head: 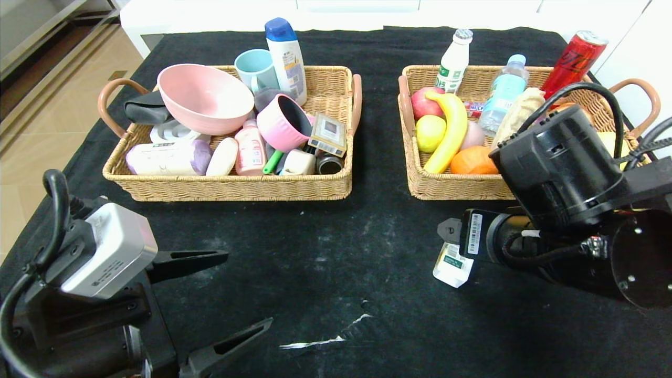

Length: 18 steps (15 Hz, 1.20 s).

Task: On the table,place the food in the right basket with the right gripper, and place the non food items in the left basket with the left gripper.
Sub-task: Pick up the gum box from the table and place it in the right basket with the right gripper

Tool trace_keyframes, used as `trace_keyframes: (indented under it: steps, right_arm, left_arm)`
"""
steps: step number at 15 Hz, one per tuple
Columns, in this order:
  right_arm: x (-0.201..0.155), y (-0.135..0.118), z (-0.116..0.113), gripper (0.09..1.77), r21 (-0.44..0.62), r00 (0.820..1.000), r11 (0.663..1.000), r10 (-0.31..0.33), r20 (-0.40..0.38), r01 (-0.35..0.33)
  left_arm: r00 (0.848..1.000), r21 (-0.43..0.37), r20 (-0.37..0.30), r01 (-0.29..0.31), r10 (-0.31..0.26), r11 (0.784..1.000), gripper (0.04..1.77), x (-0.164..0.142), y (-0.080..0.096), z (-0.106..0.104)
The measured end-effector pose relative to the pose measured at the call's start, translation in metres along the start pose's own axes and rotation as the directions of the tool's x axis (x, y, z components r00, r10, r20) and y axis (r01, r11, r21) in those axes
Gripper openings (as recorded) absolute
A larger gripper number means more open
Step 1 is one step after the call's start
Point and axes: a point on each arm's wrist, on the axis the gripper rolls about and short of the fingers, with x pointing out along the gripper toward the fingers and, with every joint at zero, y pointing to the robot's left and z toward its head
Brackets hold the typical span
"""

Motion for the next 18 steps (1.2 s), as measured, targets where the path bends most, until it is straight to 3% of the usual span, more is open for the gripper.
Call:
trace_keyframes:
  steps: [4,6,13,17,18]
  right_arm:
    - [0.009,0.007,0.004,1.71,0.039,0.996,0.999,-0.033,-0.078,0.036]
    - [0.013,0.01,0.004,1.71,0.054,0.991,0.998,-0.004,-0.132,0.012]
    - [0.037,0.009,0.003,1.71,0.074,0.985,0.995,-0.053,-0.163,0.066]
    - [0.042,0.009,0.002,1.71,0.072,0.982,0.995,-0.05,-0.182,0.064]
    - [0.042,0.009,0.002,1.53,0.073,0.982,0.995,-0.051,-0.184,0.065]
  left_arm:
    - [1.0,-0.001,-0.001,0.0,0.0,1.0,1.72,0.0,0.0,0.0]
    - [1.0,-0.001,-0.003,0.001,-0.001,1.0,1.72,0.001,0.0,-0.001]
    - [1.0,0.0,-0.01,0.003,-0.003,1.0,1.72,0.001,0.0,-0.002]
    - [1.0,0.002,-0.012,0.003,-0.003,1.0,1.72,0.002,0.0,-0.003]
    - [1.0,0.002,-0.012,0.004,-0.004,1.0,1.72,0.002,0.0,-0.003]
